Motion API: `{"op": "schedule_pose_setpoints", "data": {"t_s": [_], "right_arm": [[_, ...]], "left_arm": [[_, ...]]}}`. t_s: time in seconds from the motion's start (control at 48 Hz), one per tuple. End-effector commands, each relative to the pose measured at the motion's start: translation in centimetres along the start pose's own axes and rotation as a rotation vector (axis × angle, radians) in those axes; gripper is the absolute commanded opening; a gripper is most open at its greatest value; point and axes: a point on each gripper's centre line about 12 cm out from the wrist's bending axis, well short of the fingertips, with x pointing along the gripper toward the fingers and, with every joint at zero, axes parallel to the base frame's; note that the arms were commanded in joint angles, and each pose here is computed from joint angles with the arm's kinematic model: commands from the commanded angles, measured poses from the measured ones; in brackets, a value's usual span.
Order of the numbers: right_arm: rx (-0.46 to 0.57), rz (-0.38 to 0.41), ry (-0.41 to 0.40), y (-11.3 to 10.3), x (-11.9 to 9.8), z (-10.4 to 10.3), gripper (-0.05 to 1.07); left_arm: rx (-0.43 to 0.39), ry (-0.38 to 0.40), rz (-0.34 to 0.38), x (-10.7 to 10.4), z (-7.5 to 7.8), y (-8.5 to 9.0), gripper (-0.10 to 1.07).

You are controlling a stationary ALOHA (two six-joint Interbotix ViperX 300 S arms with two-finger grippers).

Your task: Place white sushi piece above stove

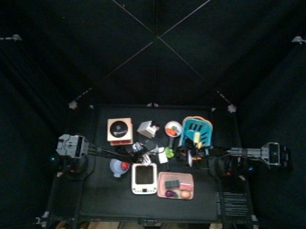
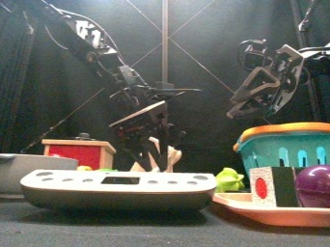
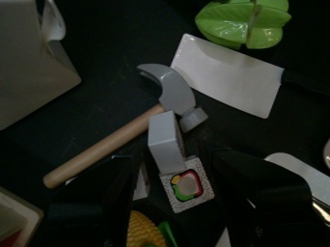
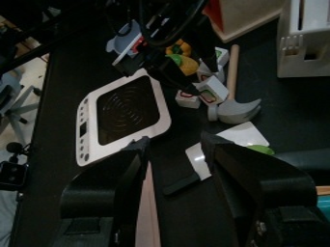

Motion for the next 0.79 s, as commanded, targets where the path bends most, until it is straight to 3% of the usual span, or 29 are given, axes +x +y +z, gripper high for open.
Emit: {"op": "schedule_pose_setpoints", "data": {"t_s": [0.0,0.271,0.542,0.771], "right_arm": [[-0.004,0.004,-0.017,0.1,-0.1,0.5,0.83],[-0.003,0.004,-0.017,0.1,-0.1,0.5,0.83],[-0.005,0.006,-0.019,0.1,-0.1,0.6,0.83],[-0.002,0.003,-0.016,0.1,-0.1,0.5,0.83]], "left_arm": [[-0.026,-0.050,-0.007,-2.0,1.6,0.3,0.86],[-0.046,-0.107,0.005,-6.3,2.3,1.5,0.86],[-0.045,-0.096,0.020,-7.4,1.0,2.3,0.86],[-0.051,-0.135,0.026,-9.2,1.4,3.3,0.85]]}}
